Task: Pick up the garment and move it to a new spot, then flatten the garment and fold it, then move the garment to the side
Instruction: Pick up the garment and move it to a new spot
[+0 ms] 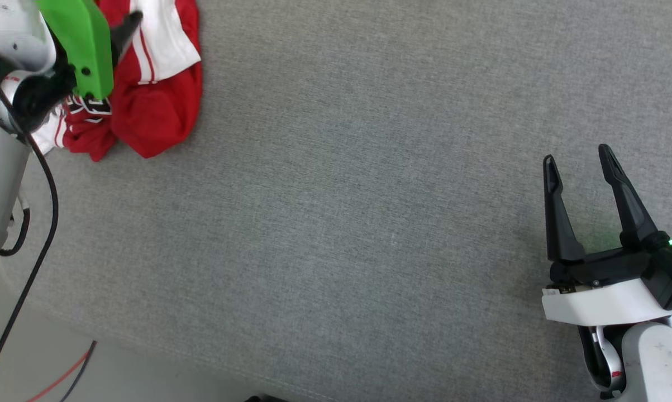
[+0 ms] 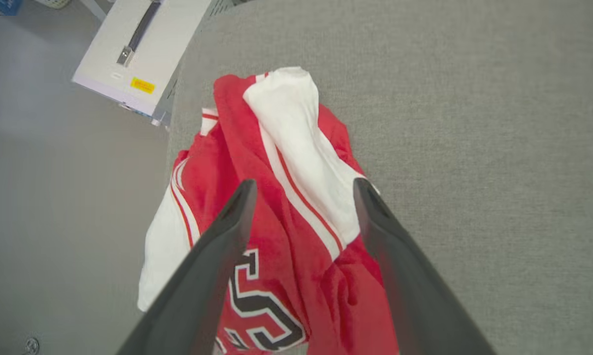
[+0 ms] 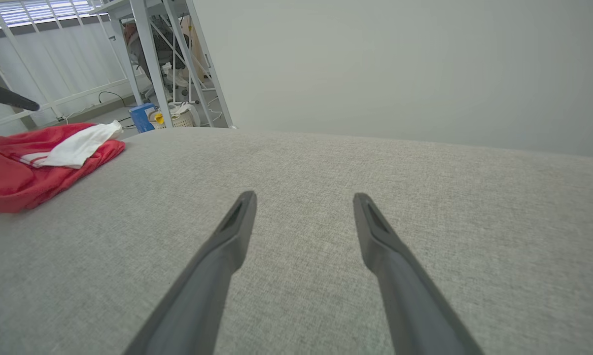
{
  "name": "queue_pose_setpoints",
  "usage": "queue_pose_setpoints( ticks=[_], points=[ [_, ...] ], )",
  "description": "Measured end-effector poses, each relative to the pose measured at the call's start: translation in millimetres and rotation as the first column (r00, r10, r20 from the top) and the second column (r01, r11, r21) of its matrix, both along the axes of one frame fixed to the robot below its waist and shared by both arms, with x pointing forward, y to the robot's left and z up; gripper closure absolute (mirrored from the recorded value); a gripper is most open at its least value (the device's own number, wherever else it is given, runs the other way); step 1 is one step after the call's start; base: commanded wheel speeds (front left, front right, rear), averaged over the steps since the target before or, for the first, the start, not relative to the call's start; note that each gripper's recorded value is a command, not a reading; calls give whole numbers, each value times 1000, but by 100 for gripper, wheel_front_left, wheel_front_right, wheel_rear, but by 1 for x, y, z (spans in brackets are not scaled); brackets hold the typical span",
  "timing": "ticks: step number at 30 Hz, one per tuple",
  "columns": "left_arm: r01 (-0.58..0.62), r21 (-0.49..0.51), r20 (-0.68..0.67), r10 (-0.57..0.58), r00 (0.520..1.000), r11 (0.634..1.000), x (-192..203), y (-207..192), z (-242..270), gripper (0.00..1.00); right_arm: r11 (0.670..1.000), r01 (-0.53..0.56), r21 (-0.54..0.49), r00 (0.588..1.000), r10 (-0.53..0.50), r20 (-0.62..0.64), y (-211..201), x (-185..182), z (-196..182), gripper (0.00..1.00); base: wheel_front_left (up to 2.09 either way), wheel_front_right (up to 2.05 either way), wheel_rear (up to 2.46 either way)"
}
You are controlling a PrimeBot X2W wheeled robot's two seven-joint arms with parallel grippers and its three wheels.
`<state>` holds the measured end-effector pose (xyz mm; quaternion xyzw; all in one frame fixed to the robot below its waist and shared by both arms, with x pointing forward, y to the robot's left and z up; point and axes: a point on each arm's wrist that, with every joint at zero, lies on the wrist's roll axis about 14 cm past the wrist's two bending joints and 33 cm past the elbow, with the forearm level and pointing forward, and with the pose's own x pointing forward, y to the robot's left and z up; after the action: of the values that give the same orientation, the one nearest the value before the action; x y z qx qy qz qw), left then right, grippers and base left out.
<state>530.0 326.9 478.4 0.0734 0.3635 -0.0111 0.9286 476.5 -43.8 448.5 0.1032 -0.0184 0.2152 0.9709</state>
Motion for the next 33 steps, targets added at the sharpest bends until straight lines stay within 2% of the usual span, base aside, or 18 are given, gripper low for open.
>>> queue_pose_setpoints(
  ticks=[2, 7, 13, 19, 20, 21, 22, 25, 33],
  points=[
    [-4, -24, -161, 0, 987, 1000, -15, -2, -28, 0, 1000, 10, -4, 1000, -10, -8, -4, 3, -5, 0, 0, 0, 0],
    [-21, -4, -323, 19, 946, 1000, -33, 6, -65, 0, 1000, 26, -11, 999, -26, -25, -10, 5, -14, 0, 0, 0, 0],
    [-63, 8, -455, 60, 889, 998, -55, 14, -107, 0, 999, 42, -17, 998, -42, -40, -16, 8, -23, 0, 0, 0, 0],
    [-78, -2, -472, 67, 879, 997, -59, 11, -120, 0, 999, 36, -18, 998, -37, -54, -15, 6, -26, 0, 0, 0, 0],
    [-74, 1, -467, 66, 882, 997, -60, 11, -119, 24, 999, 34, -17, 998, -34, -54, -14, 5, -26, 0, 0, 0, 0],
    [-72, 2, -458, 65, 886, 997, -60, 11, -118, 84, 999, 31, -14, 998, -32, -53, -13, 5, -24, 0, 0, 0, 0],
    [-75, -3, -449, 66, 891, 997, -59, 11, -117, 100, 1000, 29, -11, 998, -30, -51, -12, 4, -23, 0, 0, 0, 0],
    [-57, -6, -405, 50, 913, 998, -57, 8, -109, 100, 1000, 23, -3, 999, -23, -43, -9, 2, -16, 0, 0, 0, 0],
    [39, 53, -161, -30, 986, 998, -40, 7, -53, 100, 1000, 11, 23, 1000, -11, -21, -3, -13, 8, 0, 0, 0, 0]
  ],
)
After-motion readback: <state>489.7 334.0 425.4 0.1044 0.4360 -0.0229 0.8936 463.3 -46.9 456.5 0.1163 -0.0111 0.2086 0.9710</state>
